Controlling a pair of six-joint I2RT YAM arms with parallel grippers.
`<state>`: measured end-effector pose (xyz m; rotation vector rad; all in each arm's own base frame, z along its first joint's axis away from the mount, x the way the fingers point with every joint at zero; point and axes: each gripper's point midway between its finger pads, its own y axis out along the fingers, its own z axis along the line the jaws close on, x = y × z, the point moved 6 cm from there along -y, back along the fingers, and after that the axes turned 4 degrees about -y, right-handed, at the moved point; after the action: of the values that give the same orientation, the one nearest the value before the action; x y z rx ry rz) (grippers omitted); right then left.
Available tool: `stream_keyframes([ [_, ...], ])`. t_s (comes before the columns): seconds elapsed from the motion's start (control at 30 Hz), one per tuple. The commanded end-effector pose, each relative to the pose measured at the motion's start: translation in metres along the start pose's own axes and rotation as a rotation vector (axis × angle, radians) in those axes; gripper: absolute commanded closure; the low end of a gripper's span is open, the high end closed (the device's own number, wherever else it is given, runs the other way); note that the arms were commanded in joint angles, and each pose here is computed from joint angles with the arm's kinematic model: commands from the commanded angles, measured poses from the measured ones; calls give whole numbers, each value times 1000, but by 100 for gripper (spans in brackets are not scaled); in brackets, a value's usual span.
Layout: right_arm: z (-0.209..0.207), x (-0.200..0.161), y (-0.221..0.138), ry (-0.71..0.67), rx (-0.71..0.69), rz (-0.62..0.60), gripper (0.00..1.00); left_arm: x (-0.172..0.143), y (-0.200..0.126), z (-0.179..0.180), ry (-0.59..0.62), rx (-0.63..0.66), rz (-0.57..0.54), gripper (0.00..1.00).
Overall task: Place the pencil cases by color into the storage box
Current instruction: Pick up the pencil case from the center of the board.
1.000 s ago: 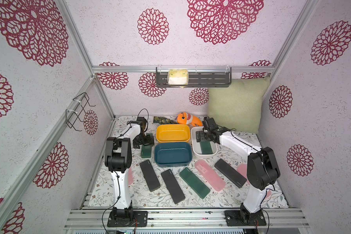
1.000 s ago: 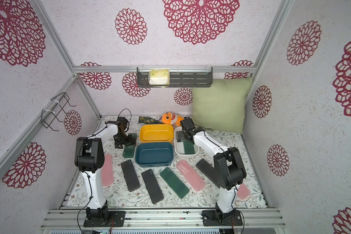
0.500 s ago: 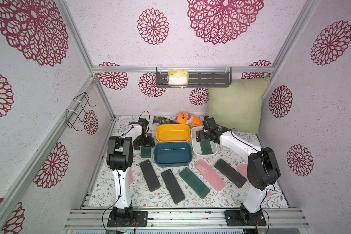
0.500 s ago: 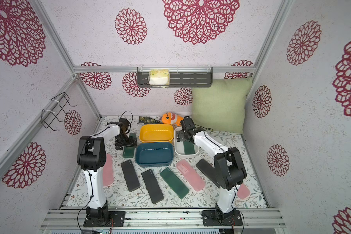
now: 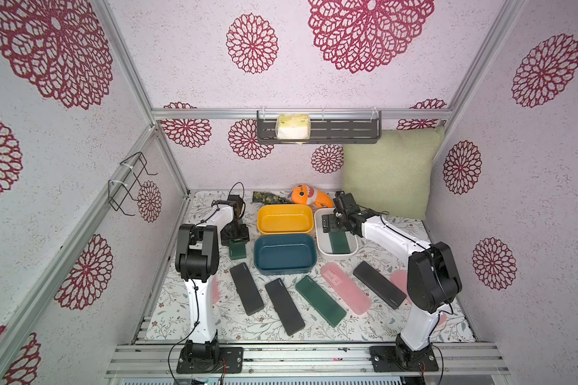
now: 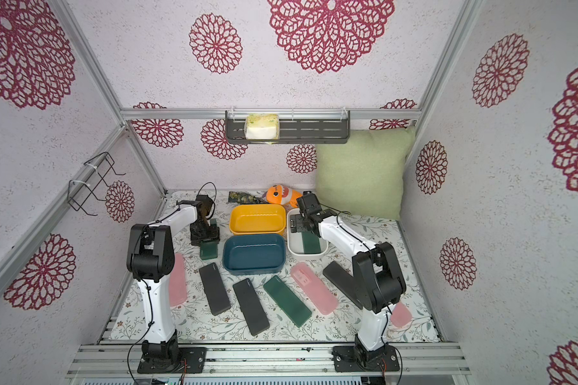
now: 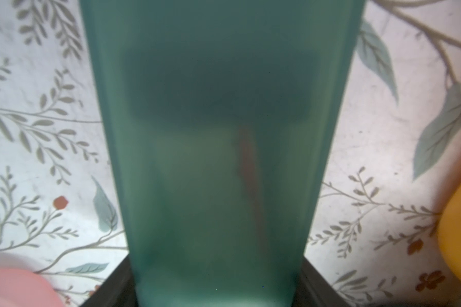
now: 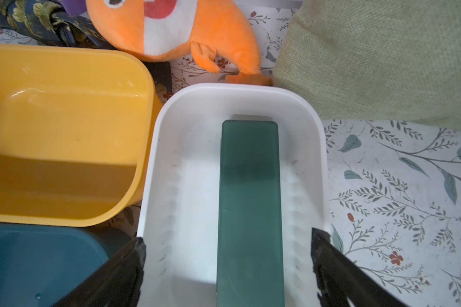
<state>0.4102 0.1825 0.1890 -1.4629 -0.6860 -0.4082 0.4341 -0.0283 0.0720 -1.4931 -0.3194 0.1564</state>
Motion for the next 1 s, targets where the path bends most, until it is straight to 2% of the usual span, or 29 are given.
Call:
stream_keyframes([
  [0.0, -3, 9, -13, -3, 12, -45, 1, 4, -14, 1, -18, 25, -35, 60],
  [0.17, -5, 10, -15, -3, 17, -55, 1, 6, -35, 0, -34, 26, -70, 64],
  [0.47, -10, 16, -15, 5, 45, -75, 1, 3, -104, -16, -47, -20, -193, 64],
  [0.77, -34, 22, -23, 33, 39, -103, 1, -13, -159, -57, -5, -51, -270, 64],
  [0.97, -59, 22, -33, 60, 28, -124, 1, -28, -189, -102, 30, -162, -295, 64],
])
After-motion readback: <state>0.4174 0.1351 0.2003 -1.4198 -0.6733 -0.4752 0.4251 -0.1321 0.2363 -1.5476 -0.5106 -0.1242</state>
